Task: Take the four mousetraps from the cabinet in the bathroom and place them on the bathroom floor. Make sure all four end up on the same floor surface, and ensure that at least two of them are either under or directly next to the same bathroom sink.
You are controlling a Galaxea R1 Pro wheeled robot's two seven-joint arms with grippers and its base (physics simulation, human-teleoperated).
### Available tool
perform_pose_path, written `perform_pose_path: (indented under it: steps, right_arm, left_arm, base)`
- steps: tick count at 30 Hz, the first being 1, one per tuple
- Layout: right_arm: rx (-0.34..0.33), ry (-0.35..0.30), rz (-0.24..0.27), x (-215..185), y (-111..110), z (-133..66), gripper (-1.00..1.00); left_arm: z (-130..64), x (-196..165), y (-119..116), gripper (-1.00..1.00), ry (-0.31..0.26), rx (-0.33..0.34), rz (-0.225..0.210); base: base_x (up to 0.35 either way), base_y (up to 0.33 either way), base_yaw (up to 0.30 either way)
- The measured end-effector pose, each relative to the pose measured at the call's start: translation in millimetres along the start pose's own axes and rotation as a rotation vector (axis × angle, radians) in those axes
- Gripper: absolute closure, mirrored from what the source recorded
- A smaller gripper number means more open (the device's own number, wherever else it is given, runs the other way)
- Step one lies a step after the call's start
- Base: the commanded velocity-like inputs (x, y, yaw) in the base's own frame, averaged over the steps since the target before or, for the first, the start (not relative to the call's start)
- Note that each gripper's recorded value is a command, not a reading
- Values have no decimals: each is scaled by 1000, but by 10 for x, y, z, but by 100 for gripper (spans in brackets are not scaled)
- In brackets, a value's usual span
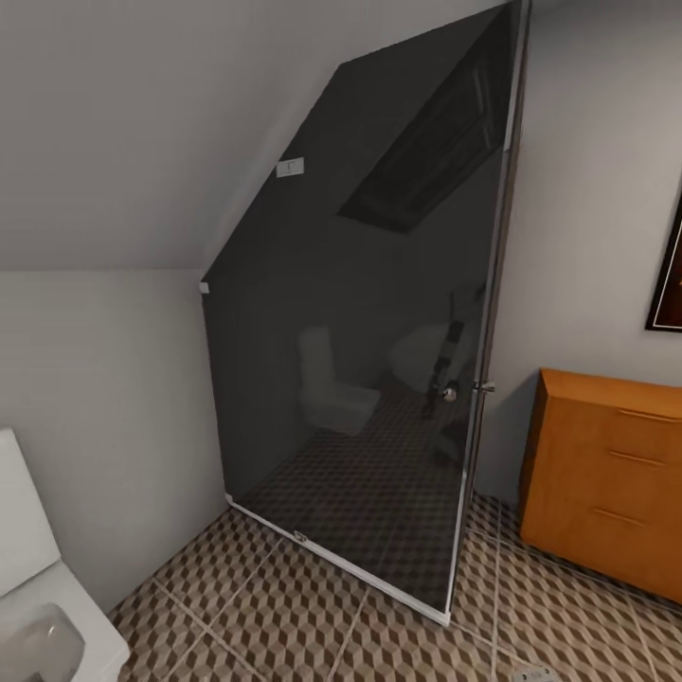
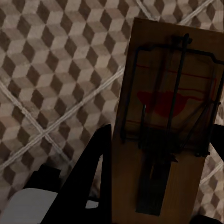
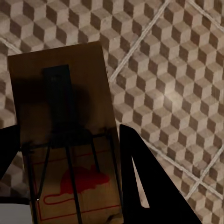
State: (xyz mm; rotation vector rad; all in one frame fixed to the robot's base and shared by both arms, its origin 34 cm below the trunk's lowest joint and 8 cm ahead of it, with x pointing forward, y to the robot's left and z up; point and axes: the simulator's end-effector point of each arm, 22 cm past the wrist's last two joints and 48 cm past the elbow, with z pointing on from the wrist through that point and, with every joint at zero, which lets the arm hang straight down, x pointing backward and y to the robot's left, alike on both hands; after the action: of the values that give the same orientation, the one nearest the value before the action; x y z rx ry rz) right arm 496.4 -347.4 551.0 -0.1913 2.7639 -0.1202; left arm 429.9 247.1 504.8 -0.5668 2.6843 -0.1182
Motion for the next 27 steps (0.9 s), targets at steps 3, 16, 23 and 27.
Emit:
perform_pose_path:
  steps: [3,16,23,27]
  right_arm:
    - [0,0,0,0,0,0,100]
    - [0,-1,0,-2,-1,0,100]
    - [0,-1,0,-1,0,0,100]
    - [0,-1,0,-3,-1,0,100]
  left_arm:
    - [2,124,74,100,16,-9,-12]
    - [-3,217,417,100,25,-52,-126]
    - [-16,252,648,100,28,-82,-130]
    - [-21,306,707,100,34,-90,-133]
  base:
    - [0,0,273]
    - [0,0,274]
    - [0,0,274]
    - [0,0,274]
